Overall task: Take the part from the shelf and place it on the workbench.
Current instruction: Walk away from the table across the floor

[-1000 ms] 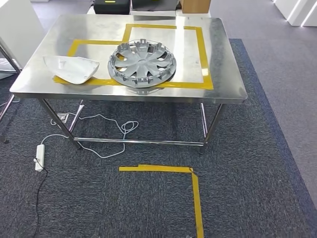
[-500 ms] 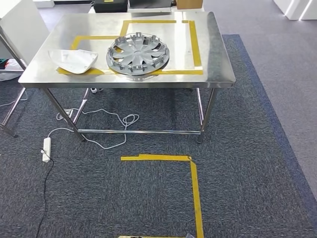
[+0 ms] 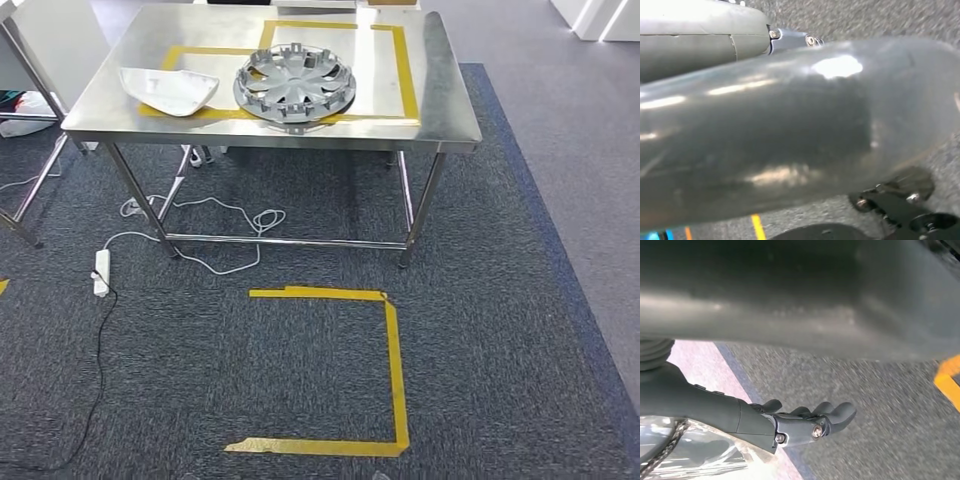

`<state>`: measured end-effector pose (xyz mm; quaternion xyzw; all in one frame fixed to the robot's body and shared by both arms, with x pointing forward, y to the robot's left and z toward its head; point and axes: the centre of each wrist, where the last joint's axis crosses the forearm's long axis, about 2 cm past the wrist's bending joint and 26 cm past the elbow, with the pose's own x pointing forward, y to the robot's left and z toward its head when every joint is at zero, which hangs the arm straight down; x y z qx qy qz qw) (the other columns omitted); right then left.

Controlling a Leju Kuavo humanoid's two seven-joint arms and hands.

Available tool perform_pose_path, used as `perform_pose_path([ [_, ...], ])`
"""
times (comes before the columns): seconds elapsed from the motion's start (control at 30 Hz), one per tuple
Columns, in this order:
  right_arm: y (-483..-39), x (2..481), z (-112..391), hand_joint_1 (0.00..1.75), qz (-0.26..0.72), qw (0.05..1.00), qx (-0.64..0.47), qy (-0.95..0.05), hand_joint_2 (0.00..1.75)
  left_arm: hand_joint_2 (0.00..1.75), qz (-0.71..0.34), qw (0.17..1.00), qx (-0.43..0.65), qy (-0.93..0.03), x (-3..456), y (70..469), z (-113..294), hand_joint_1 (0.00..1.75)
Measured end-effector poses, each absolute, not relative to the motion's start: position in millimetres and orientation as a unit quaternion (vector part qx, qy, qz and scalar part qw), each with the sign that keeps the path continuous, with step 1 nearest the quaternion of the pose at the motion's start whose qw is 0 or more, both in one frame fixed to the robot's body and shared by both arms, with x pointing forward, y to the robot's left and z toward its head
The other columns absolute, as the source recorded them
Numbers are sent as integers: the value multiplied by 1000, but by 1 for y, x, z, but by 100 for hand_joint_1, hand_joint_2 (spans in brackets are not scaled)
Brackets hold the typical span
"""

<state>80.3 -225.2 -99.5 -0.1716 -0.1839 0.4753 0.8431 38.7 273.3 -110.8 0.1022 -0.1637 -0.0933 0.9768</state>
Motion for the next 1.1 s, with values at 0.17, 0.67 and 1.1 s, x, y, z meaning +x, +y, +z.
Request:
perform_pose_path([
  [0.17,-225,83,-99,0,475,842,-175,-186,0,0,-93,977,102,-164,39,273,-111,0],
  [0.67,-224,80,-99,0,479,841,-174,-183,0,0,-88,977,102,-162,36,273,-111,0],
  [1.1,-223,79,-100,0,485,839,-168,-178,0,0,-88,978,88,-170,37,272,-111,0],
])
